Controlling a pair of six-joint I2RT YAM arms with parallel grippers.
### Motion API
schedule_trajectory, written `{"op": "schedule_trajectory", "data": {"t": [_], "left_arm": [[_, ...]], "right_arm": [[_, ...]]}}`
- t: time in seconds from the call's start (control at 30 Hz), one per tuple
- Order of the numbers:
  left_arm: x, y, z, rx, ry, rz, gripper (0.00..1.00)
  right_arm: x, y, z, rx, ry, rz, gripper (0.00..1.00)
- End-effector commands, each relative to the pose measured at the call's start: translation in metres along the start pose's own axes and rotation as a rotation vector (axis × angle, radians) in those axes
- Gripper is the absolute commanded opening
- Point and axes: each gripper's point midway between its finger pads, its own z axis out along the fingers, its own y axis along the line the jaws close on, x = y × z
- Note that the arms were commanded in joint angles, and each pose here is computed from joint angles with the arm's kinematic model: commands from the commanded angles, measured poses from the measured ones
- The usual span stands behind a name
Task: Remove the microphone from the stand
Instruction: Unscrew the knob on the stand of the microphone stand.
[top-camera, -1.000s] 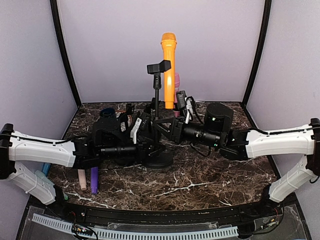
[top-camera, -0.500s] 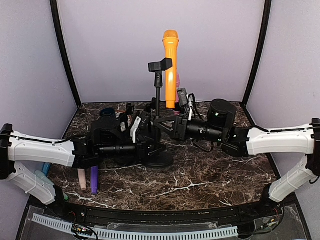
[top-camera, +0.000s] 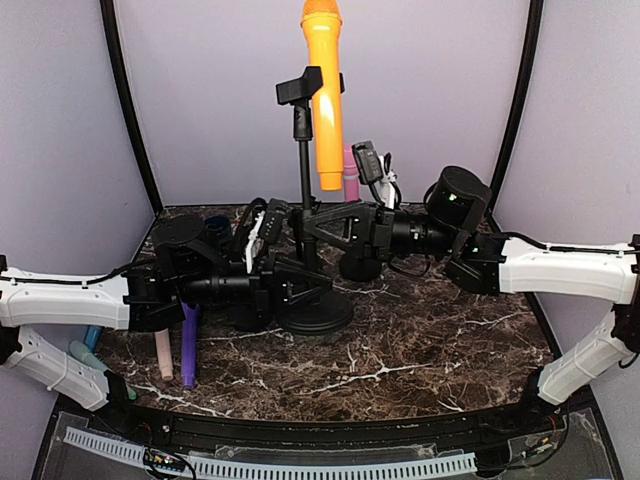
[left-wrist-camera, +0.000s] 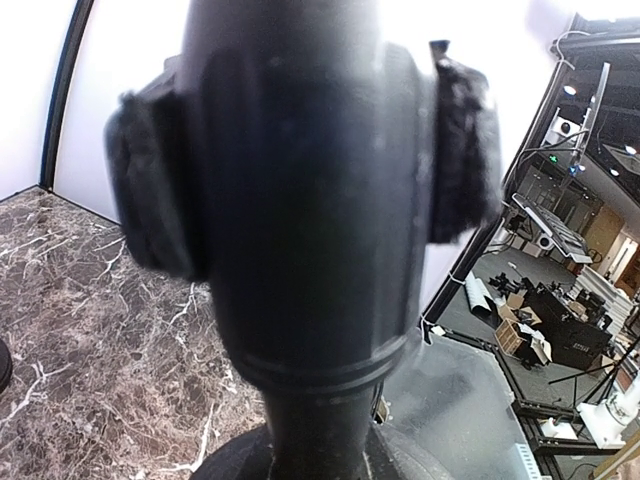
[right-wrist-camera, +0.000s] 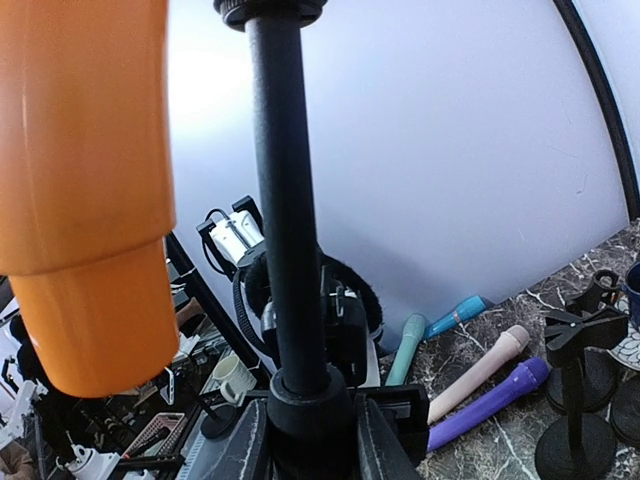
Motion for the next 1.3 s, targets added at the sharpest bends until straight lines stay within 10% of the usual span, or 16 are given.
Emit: {"op": "schedule_trajectory", "data": {"t": [0.0,0.17,0.3,0.67,1.27], "left_arm": [[-0.017,-0.005,-0.003,-0.002,-0.042,0.107,0.00],[-0.023,0.012,-0.012,-0.119,-0.091,0.124,0.00],[-0.026,0.027,-0.019,-0.218,-0.112,0.121,0.00],[-0.023,0.080,-0.048,-0.552,-0.155,0.038,0.00],[-0.012,0.087,-0.039,-0.561,-0.085,-0.005,0.00]], "right_arm": [[-0.038,0.027,-0.010,-0.047,-0.115,-0.029,0.31],[-0.044,0.006,-0.029,0.078,-0.190,-0.024,0.74],[-0.036,-0.006,-0.037,0.132,-0.189,-0.007,0.85],[-0.006,-0.077,-0.033,0.540,-0.124,0.077,0.75],[0.008,-0.084,0.012,0.640,-0.043,-0.026,0.48]]}}
